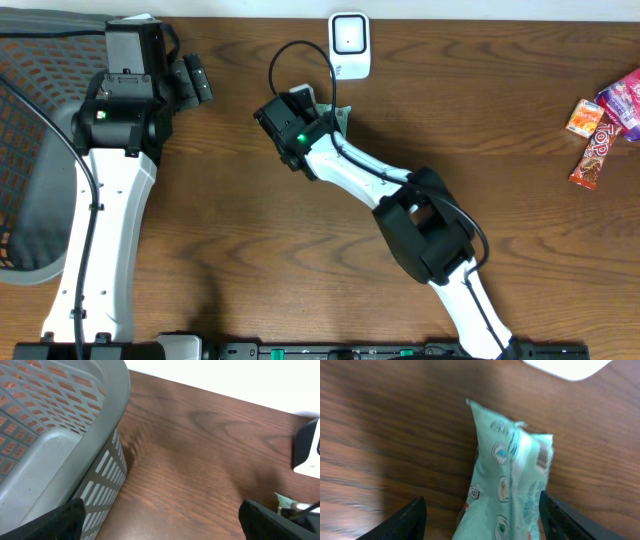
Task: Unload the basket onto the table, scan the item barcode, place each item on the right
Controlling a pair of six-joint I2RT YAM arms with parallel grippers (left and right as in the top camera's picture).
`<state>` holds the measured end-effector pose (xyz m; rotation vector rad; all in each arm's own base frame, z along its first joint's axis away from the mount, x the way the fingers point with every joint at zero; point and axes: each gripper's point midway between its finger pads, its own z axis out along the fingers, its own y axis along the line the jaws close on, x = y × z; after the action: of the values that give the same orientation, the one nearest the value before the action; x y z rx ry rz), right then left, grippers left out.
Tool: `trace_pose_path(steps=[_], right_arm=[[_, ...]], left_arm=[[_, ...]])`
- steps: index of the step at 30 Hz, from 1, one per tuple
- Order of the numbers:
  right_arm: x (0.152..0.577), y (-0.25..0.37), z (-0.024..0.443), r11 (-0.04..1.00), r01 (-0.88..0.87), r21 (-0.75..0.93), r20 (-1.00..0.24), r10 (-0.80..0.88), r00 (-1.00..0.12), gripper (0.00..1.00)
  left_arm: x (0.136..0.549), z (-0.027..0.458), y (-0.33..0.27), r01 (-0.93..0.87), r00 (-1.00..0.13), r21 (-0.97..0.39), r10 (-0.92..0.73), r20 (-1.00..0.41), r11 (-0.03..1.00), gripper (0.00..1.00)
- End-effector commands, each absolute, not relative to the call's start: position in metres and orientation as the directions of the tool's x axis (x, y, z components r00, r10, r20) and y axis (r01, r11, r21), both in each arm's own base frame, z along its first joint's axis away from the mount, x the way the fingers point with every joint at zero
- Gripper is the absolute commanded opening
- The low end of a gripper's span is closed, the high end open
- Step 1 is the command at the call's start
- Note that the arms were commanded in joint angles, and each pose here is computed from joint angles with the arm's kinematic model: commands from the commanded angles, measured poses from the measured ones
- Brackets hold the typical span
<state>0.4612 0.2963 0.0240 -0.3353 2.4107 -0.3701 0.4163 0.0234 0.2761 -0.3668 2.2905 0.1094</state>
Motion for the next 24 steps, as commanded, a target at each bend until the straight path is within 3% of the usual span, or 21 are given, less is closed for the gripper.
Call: trace_pose_path(steps=[1,2,4,7,11,18,20,24], right_arm=[[0.467,0.276,0.012,0.908,-0.092,-0.409,-0.566,-0.331,-0.755,0.66],[0.467,0.273,0.009,0.905,-0.091,-0.415,-0.557,-0.332,-0.761,0.65],[0.468,0.263,0.004,0.900,-0.086,-0.428,-0.536,-0.329,-0.778,0.49],[0.467,0.256,-0.002,0.904,-0.097,-0.416,-0.509,-0.320,-0.799,0.36],[0.466,0.259,-0.013,0.948,-0.147,-0.284,-0.464,-0.270,-0.844,0.02],[0.475,0.275,0.040,0.959,-0.219,0.180,-0.423,-0.125,-0.897,0.01],[0.474,0.280,0.070,0.899,-0.265,0.350,-0.412,-0.106,-0.905,0.01],[0.463,0.285,0.127,0.677,-0.332,0.657,-0.371,-0.092,-0.924,0.01]], left_arm=[[0.417,0.274,0.028,-0.318,-0.639,-0.036,-0.242,-0.730,0.947,0.98],[0.417,0.274,0.028,-0.318,-0.639,-0.036,-0.242,-0.730,0.947,0.98],[0.417,0.274,0.028,-0.318,-0.639,-0.036,-0.242,-0.730,0.947,0.98],[0.417,0.274,0.028,-0.318,-0.639,-0.036,-0.242,-0.730,0.947,0.98],[0.417,0.274,0.028,-0.318,-0.639,-0.036,-0.242,-0.730,0.947,0.98],[0.417,0.274,0.028,-0.318,-0.639,-0.036,-0.242,-0.730,0.947,0.98],[0.417,0.274,0.028,-0.318,-0.639,-0.036,-0.242,-0.730,0.947,0.98],[0.417,0.274,0.028,-0.318,-0.639,-0.036,-0.242,-0.730,0.947,0.98]])
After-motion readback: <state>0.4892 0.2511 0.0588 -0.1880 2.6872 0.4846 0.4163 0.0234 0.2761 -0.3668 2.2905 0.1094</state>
